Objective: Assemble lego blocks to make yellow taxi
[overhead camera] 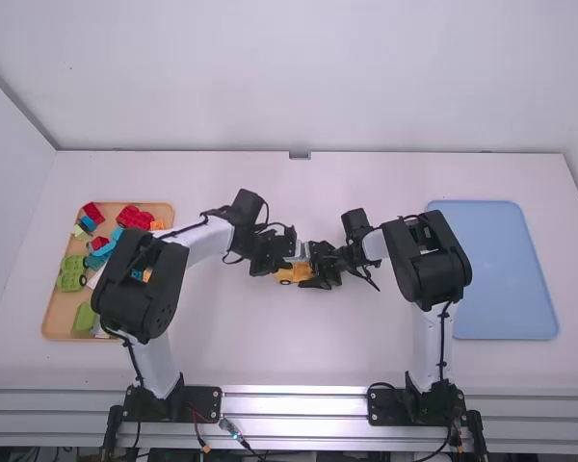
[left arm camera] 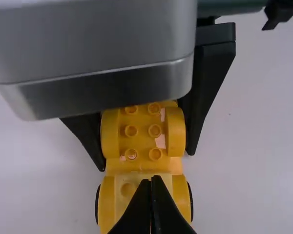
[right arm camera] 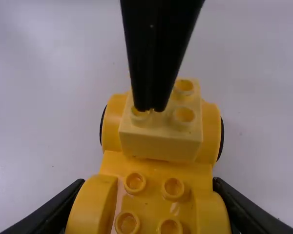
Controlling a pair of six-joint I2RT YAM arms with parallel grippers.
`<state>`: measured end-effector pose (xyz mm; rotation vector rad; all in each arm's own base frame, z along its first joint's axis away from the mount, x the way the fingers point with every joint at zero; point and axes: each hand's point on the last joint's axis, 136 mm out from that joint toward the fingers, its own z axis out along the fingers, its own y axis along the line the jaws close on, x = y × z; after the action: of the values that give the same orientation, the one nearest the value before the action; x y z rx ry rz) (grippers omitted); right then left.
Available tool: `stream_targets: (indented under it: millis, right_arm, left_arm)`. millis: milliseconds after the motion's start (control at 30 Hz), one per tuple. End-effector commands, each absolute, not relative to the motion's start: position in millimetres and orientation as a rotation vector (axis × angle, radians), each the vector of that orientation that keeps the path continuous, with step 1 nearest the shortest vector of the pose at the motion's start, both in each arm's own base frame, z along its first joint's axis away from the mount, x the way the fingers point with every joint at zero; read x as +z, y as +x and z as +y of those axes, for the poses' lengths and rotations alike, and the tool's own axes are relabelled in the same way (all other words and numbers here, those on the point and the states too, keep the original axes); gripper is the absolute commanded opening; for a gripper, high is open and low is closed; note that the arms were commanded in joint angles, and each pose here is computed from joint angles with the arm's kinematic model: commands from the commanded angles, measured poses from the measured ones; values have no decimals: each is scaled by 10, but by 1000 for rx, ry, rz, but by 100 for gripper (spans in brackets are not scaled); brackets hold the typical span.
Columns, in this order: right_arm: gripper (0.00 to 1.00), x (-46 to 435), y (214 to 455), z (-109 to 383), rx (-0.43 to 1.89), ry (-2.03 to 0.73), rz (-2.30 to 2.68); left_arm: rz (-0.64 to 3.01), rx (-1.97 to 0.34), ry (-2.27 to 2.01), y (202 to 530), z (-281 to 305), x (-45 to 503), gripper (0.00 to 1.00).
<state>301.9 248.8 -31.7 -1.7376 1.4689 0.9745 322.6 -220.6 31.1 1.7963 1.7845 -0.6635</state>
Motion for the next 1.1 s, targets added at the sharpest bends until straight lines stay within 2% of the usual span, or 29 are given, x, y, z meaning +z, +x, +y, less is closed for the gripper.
stream_targets:
  millis: [0,167,1067]
  right_arm:
    - [64,-589,2979,2369,896,-1807,1558]
    - [64,-590,2977,2368,896,-1807,1557]
    - [64,-589,2980,2369,895,-1807,1557]
  left_arm:
    - [1774,-670,1794,3202,-2167,295,2]
    - [1815,-654,1710,3292,-2091,243,2]
    - [1770,-755,1712,3043,-2174,143,2]
